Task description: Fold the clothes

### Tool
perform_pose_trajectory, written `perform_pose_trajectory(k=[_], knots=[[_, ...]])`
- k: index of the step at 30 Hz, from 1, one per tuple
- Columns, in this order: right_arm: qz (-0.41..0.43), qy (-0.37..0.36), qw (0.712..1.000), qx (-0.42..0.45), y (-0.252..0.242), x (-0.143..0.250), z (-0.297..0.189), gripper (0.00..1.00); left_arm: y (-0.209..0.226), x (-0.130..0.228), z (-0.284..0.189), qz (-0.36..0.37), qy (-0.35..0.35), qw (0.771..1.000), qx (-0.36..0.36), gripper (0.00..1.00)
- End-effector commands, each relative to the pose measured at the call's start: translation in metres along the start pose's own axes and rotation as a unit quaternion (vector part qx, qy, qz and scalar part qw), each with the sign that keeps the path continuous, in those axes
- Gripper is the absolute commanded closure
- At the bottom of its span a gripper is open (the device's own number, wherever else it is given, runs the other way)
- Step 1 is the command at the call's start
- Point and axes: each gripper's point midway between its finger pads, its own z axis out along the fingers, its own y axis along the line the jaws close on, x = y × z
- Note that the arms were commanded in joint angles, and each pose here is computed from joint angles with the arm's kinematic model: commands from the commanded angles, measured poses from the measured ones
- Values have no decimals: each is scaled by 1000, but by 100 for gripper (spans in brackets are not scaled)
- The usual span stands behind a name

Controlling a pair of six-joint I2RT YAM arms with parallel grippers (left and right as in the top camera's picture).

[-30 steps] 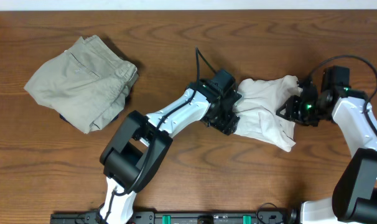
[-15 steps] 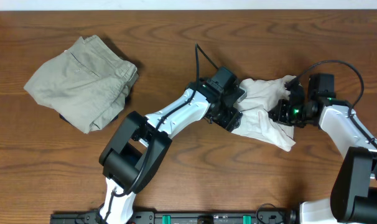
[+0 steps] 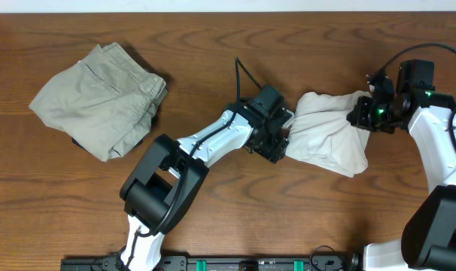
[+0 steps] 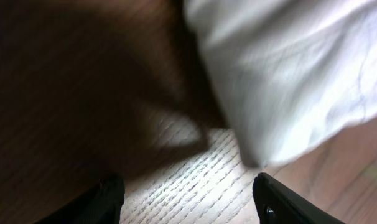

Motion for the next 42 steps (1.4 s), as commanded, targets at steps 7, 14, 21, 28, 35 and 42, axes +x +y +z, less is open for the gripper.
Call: perform_pose_trajectory(k=[7, 14, 21, 28, 35, 42], knots=[[48, 2, 987, 151, -53, 8, -12, 91, 5, 1, -4, 2, -4, 1000, -12, 32], [48, 35, 994, 96, -37, 23, -9, 69, 4, -7, -13, 3, -16, 1000, -12, 32], [38, 53, 996, 57, -28, 37, 2, 60, -8, -36, -38, 22, -73, 997, -8, 27], [74, 1, 997, 19, -25, 27, 28, 63, -12, -54, -36, 39, -108, 993, -4, 41], [116, -35, 993, -4, -23, 16, 36, 94, -20, -44, -9, 51, -85, 995, 1, 54], [103, -46, 994, -2, -28, 4, 24, 99, -30, -30, 5, 60, -59, 996, 5, 55]])
